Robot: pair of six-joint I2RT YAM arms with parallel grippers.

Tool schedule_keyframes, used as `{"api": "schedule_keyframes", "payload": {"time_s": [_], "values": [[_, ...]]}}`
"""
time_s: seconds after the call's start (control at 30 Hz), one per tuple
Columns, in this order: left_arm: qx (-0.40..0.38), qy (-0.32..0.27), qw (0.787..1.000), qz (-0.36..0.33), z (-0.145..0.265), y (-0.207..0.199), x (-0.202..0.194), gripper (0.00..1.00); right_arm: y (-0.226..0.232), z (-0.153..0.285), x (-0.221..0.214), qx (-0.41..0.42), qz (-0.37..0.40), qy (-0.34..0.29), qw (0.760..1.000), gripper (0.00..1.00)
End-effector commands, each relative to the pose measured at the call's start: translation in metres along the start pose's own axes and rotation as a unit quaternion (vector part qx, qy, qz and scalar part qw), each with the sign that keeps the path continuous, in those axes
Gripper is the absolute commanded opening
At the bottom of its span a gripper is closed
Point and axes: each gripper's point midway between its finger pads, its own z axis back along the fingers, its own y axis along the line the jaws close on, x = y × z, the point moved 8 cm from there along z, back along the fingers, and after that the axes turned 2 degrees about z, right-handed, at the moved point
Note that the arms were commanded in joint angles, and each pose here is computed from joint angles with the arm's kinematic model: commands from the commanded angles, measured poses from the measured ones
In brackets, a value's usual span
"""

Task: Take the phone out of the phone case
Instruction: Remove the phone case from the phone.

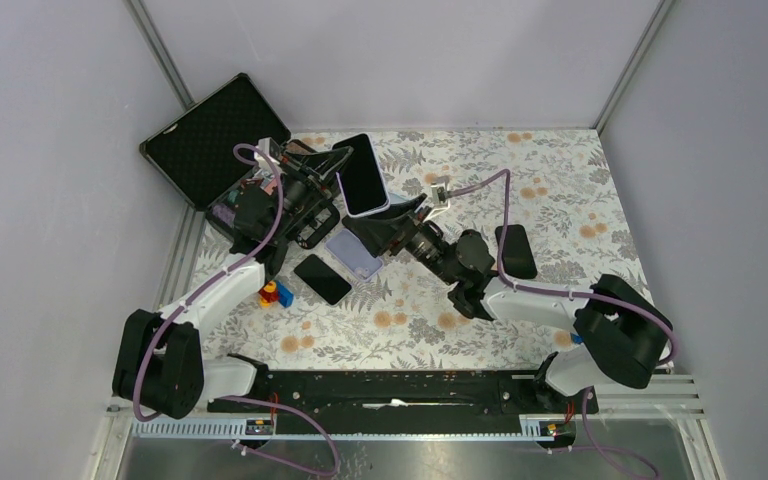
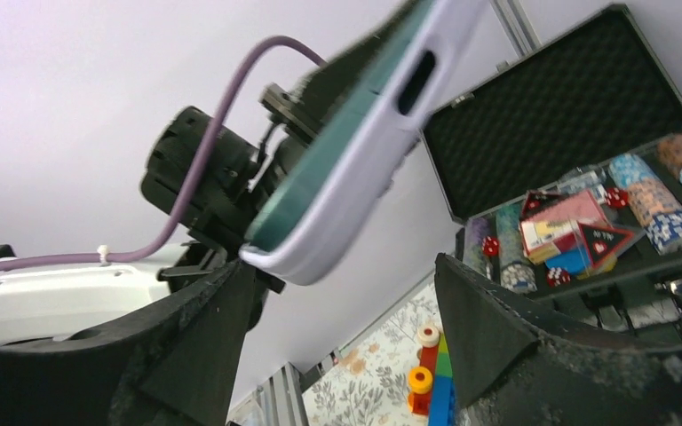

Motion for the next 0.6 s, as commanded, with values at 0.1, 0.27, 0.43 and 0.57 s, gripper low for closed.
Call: {"api": "schedule_keyframes", "payload": {"time_s": [0.1,0.27,0.43,0.57], "values": [[-0.058,-0.003,0.998,-0.025,0.002,-0.028,-0.005,0.0,0.025,-0.013,0.024,0.056,0.044,-0.082,0.994,0.82],[-0.065,-0.003,0.998,-0.026,0.004,-0.03,-0.008,0.0,0.022,-0.018,0.029,0.034,0.02,-0.107,0.993,0.79],[-0.07,0.0,0.997,-0.022,0.005,-0.034,-0.01,0.0,0.014,-0.02,0.026,0.012,0.012,-0.117,0.993,0.65],[-0.071,0.007,0.997,-0.013,0.006,-0.038,-0.012,0.0,0.008,-0.017,0.019,0.004,0.028,-0.106,0.994,0.51]]}}
